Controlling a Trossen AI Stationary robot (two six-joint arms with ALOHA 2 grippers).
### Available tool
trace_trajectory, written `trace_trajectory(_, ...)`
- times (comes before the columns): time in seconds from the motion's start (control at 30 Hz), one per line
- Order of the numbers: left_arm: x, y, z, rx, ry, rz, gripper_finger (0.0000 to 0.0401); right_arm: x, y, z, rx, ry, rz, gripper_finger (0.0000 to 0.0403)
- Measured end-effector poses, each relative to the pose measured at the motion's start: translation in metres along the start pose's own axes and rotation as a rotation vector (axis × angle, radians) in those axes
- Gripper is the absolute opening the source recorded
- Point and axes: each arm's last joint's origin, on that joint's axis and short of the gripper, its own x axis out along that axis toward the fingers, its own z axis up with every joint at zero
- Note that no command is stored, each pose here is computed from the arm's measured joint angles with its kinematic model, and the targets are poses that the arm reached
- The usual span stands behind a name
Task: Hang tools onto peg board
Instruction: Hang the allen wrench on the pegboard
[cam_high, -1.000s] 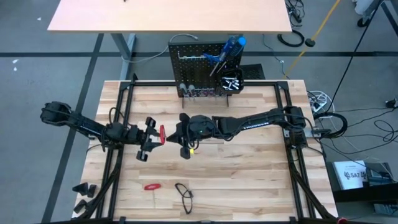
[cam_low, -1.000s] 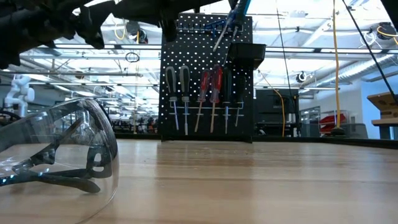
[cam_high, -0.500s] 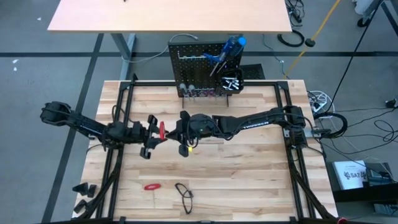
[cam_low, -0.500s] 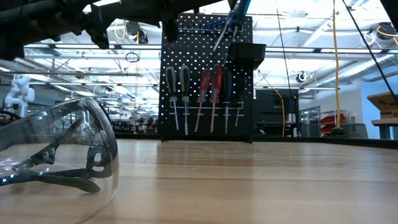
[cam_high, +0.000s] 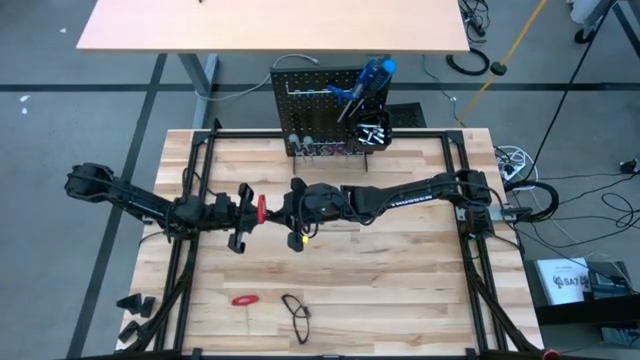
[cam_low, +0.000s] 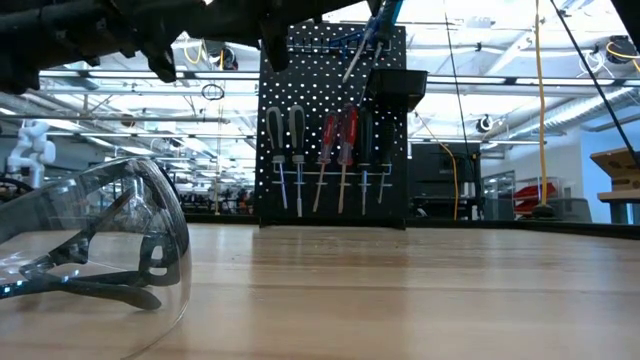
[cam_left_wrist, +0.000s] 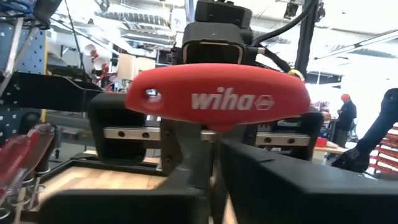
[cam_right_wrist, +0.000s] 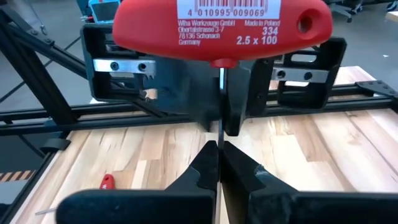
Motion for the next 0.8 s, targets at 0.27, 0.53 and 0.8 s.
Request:
trace_trajectory(0.27, -0.0001, -0.0009, -0.0012, 0.020, 0.012, 0.000, 0.0005, 0.0000, 0.0003, -0.0007, -0.028, 0.007, 0.007, 0.0003)
trace_trajectory(0.53, -0.0002, -0.0021, -0.0025, 0.043, 0.027, -0.043, 0.0004, 0.0000, 0.0005, -0.0015, -0.081, 0.016, 0.012, 0.0058)
trace_trajectory(0.8, -0.0005, -0.0027, -0.0053, 0.053, 0.054, -0.064, 0.0003, -0.0002, -0.0002, -0.0067, -0.072, 0.073, 0.037, 0.0123)
